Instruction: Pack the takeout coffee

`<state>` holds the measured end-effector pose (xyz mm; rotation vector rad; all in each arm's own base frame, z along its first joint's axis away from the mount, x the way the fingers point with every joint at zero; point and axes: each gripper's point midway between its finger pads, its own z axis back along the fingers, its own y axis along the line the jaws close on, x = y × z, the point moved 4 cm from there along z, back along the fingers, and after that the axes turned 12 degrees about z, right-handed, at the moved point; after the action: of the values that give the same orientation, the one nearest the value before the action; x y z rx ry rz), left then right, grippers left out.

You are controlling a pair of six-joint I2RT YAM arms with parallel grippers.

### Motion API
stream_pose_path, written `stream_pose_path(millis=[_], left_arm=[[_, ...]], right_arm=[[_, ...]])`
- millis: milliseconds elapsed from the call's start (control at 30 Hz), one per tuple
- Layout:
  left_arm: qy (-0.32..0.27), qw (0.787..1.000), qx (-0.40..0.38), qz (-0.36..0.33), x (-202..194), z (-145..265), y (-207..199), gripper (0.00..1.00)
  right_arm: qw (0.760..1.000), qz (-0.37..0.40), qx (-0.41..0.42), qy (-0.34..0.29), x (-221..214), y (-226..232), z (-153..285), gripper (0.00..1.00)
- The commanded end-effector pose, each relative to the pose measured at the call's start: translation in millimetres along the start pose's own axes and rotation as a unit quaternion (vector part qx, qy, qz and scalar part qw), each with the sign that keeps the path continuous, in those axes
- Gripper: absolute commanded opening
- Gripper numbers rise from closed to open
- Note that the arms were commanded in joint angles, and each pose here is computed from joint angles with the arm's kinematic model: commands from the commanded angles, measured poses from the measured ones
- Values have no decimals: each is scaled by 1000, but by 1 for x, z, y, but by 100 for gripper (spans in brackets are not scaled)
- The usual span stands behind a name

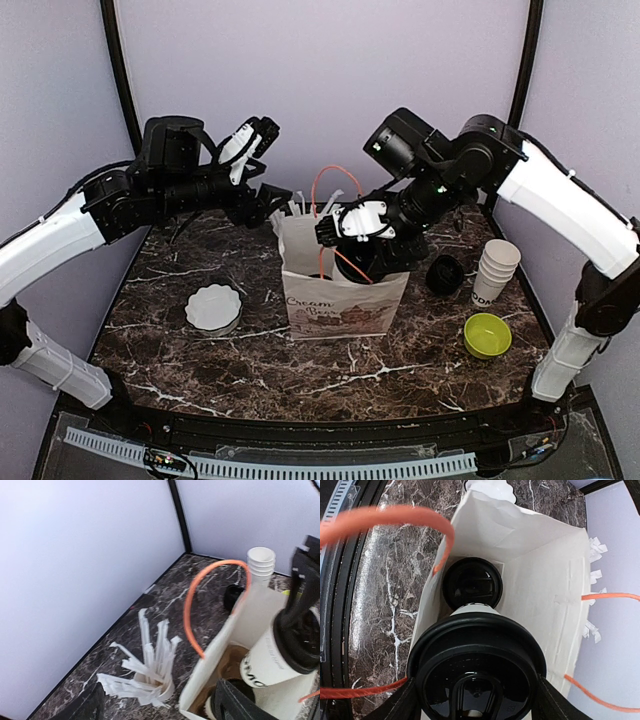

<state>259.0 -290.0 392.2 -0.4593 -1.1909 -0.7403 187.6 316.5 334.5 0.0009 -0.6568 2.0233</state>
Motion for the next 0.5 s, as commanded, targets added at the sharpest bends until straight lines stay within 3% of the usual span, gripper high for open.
stream_pose_path(millis=[0, 200, 333, 467], left_arm=[[-67, 989, 128, 11, 15, 8, 51, 78], [-116, 971, 208, 8, 11, 11, 92, 78], [-127, 963, 237, -5, -2, 6, 108, 78], [-133, 964, 229, -3, -6, -2, 111, 78]], right_arm=[[999, 11, 27, 34, 6, 20, 0, 55], [998, 14, 43, 48, 16, 45, -3, 56], [998, 5, 10, 54, 21, 40, -1, 56], [996, 24, 18, 84, 11, 62, -7, 53]])
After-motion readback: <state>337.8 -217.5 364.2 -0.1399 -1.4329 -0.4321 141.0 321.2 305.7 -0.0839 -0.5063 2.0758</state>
